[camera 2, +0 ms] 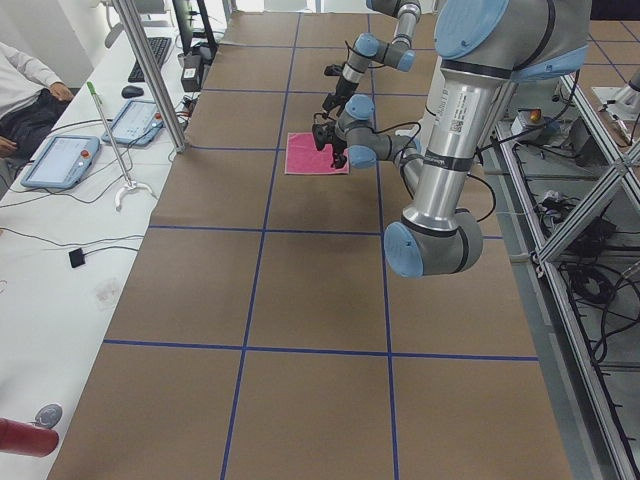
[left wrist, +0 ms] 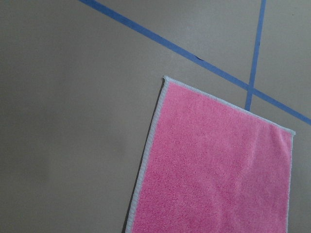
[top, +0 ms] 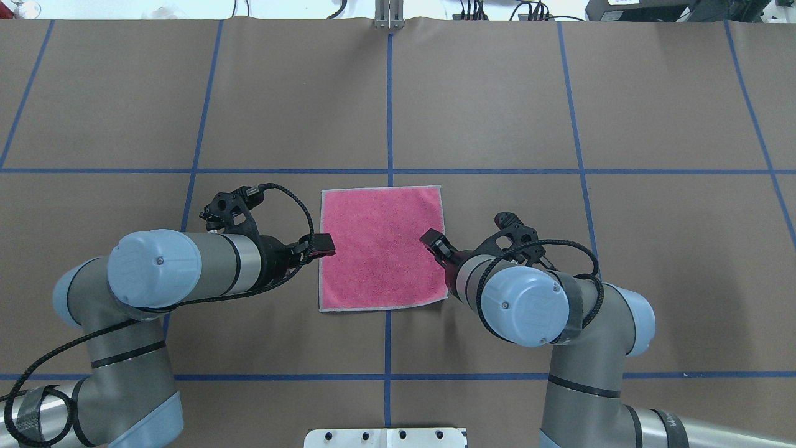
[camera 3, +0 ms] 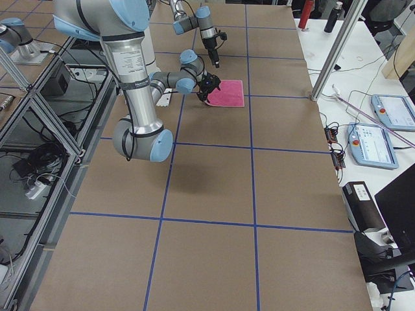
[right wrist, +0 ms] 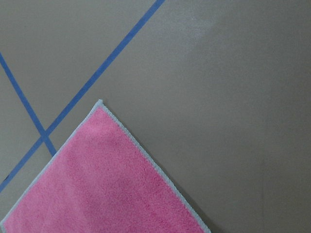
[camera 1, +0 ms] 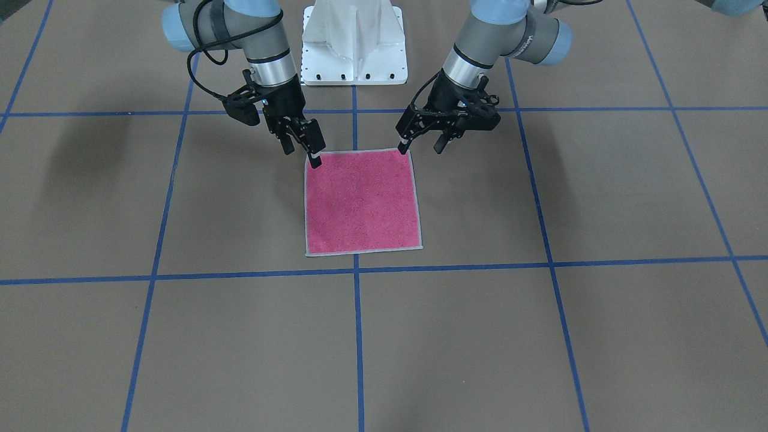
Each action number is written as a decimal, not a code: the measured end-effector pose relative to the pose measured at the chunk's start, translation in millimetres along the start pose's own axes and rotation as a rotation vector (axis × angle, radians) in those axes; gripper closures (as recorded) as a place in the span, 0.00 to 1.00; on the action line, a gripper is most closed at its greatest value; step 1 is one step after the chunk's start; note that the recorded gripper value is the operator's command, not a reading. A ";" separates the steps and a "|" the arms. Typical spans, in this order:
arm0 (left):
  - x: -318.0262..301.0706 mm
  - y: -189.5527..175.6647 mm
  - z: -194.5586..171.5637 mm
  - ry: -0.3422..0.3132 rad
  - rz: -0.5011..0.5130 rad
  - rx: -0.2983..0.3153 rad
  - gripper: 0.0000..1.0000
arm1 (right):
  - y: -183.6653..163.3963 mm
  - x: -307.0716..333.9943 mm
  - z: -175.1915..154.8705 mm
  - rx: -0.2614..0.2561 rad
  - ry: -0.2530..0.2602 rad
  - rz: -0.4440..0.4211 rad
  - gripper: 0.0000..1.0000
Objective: Fold towel twice with both arms
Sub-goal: 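Lower the left gripper and the right gripper onto the towel's near corners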
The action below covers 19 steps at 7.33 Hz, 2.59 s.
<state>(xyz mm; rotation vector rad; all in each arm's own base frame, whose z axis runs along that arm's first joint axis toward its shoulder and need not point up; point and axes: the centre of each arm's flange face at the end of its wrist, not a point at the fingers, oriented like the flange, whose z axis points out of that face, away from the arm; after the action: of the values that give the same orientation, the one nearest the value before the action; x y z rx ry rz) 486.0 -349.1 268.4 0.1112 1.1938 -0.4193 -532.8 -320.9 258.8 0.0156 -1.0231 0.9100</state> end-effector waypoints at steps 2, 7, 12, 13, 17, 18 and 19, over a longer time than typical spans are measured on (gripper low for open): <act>-0.8 0.7 0.4 -0.001 0.000 0.000 0.00 | 12.3 8.2 4.2 0.012 0.032 0.001 0.30; -6.4 0.4 1.6 -0.011 0.001 0.001 0.00 | 41.1 32.7 19.0 0.038 0.056 0.033 0.72; -9.9 5.1 5.4 -0.019 0.006 0.001 0.01 | 41.9 29.8 16.1 0.051 0.033 0.076 1.00; -11.0 17.8 12.1 -0.023 0.011 0.006 0.03 | 40.7 28.4 15.3 0.059 0.023 0.077 1.00; -7.4 57.9 36.1 -0.030 -0.013 0.022 0.29 | 38.9 26.5 14.5 0.081 0.001 0.076 1.00; -4.7 59.9 39.8 -0.030 -0.017 0.025 0.32 | 39.0 26.3 14.4 0.083 -0.001 0.076 1.00; -3.8 60.6 42.8 -0.032 -0.017 0.026 0.32 | 39.1 26.1 14.2 0.083 -0.002 0.076 1.00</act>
<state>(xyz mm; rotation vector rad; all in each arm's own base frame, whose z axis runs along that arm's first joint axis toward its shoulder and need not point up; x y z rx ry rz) 544.9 -305.5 279.7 0.1161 1.1583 -0.4499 -563.6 -284.6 270.9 0.0473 -0.9926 1.0216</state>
